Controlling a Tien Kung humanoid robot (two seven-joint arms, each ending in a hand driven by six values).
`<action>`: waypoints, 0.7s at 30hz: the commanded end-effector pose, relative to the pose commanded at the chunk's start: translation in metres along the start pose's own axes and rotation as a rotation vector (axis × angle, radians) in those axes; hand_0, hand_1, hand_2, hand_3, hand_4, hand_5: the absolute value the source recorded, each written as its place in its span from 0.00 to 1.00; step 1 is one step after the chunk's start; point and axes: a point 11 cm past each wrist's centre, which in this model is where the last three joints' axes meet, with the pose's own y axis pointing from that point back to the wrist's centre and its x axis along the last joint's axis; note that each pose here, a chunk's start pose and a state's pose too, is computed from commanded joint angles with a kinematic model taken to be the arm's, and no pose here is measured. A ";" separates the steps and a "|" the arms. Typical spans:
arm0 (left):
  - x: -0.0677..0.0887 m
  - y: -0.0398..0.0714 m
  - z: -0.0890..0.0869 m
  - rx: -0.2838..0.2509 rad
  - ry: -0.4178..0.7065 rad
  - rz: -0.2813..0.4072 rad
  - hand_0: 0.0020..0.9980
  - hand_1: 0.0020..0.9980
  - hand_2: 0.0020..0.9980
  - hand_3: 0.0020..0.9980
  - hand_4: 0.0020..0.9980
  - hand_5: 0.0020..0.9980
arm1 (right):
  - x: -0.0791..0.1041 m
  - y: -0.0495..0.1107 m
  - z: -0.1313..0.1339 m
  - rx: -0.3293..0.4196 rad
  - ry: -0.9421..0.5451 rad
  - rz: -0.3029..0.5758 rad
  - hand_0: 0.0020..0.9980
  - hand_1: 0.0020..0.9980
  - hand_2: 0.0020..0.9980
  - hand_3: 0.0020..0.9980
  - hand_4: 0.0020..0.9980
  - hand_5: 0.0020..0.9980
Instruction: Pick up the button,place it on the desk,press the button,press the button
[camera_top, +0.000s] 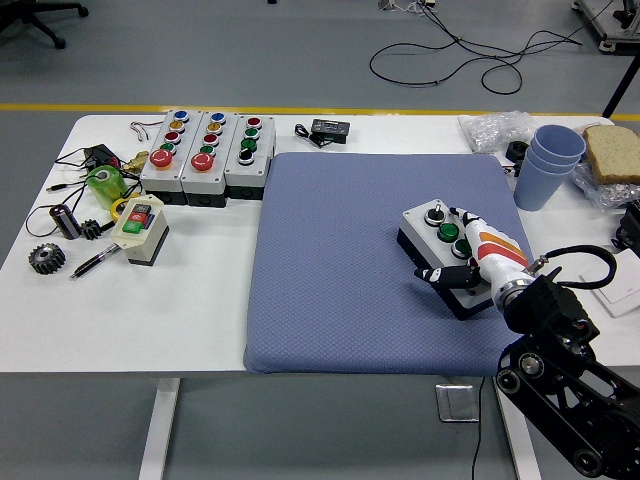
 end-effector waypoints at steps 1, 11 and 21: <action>0.000 0.000 0.000 0.000 0.000 0.000 0.59 0.63 0.67 0.54 0.35 0.70 | 0.000 -0.001 -0.001 0.000 0.009 0.000 0.86 0.87 0.98 1.00 1.00 0.29; 0.001 0.000 0.001 -0.002 0.002 0.003 0.60 0.63 0.67 0.55 0.35 0.70 | 0.005 -0.007 -0.004 0.004 0.074 0.012 0.48 0.53 0.83 0.97 0.99 0.26; 0.001 0.000 0.001 0.001 0.001 0.003 0.60 0.63 0.67 0.55 0.35 0.70 | 0.003 -0.010 -0.001 -0.008 0.144 -0.026 0.33 0.38 0.70 0.93 0.97 0.27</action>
